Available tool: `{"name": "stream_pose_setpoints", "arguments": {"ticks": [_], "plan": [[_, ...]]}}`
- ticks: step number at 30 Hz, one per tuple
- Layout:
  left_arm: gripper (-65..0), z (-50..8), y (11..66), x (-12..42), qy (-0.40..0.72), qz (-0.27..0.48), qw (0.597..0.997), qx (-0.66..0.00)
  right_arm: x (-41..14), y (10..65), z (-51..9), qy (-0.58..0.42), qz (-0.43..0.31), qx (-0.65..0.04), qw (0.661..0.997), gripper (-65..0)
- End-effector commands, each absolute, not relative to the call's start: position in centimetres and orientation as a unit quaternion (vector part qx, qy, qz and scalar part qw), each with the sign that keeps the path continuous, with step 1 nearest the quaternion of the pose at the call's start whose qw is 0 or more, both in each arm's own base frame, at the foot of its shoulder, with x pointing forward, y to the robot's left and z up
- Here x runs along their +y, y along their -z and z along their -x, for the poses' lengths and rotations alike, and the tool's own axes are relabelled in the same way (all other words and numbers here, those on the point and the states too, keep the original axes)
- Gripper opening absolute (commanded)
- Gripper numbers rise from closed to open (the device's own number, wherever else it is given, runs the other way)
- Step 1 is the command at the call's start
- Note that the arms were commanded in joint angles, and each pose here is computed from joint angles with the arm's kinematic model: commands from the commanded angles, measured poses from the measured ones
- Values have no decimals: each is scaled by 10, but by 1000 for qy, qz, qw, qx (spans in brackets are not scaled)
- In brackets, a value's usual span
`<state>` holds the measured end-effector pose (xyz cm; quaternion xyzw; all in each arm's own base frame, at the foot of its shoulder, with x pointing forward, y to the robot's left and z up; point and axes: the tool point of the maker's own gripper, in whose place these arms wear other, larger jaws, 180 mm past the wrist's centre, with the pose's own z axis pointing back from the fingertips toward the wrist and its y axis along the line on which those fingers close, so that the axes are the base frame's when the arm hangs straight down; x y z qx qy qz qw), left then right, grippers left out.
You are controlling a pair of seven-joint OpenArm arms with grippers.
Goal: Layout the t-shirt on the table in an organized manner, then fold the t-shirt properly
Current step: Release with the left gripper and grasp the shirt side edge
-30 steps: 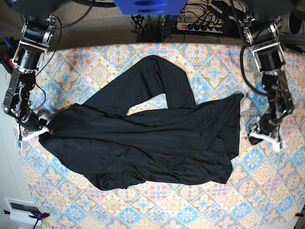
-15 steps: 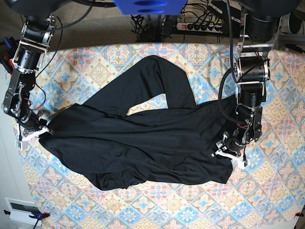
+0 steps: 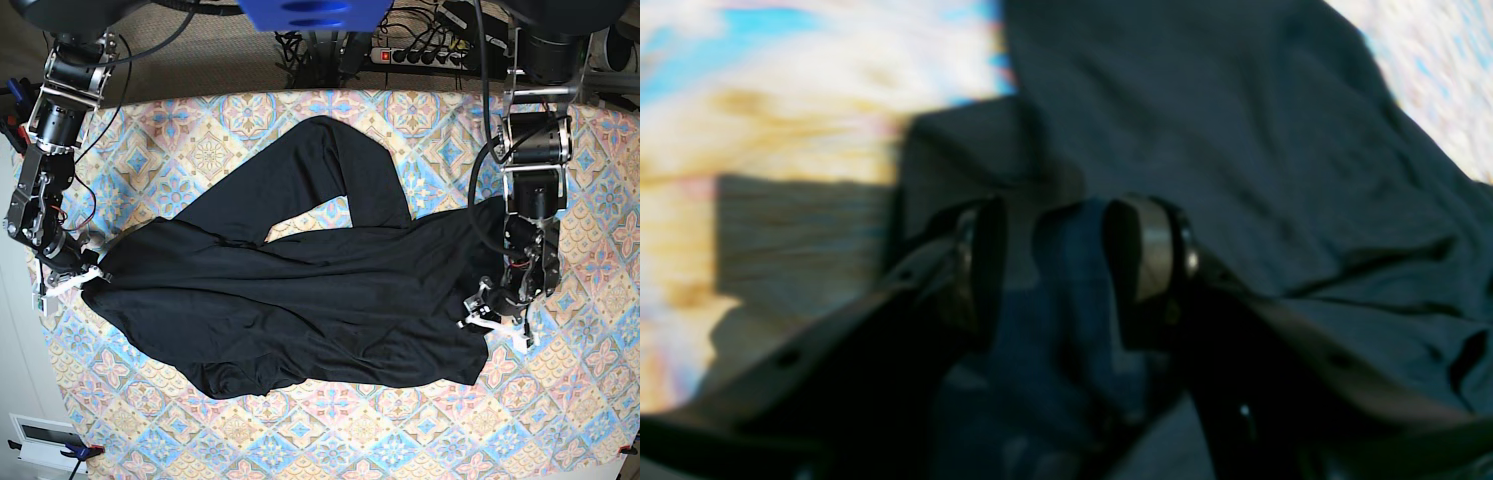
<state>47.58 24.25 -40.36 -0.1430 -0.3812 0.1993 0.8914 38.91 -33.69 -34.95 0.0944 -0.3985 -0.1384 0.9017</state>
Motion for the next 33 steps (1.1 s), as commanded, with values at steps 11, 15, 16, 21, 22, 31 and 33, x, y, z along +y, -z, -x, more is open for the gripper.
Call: {"name": "stream_pose_setpoints", "arguments": {"ticks": [11,15,16,21,22,31,33], "plan": [[-392,-496,383,222,-187,164,880,-406,-347,324,-402,133,-87,-432,888,-650],[-392,-493,391,215,-191,169,883,-395,-346,324,-401,133,-87,-431,888,-650],[-392,-492,393,215,-191,169,883,-393,-346,324,-401,133,-87,-431,888,-650],[-393,-493,394,203,-190,178,883,-391,-347,325,-400,134,-88,-429,889,-649],[-393,-492,395,203,-190,178,883,-390,-347,325,-400,134,-88,-429,889,-649],[-650,-503,383,217,-200,162,861,-439,-347,325,-400,134,-88,-430,889,-649],[-650,-510,370,227,-199,156,856,-451,-347,325,-400,134,-88,-430,889,-649]]}}
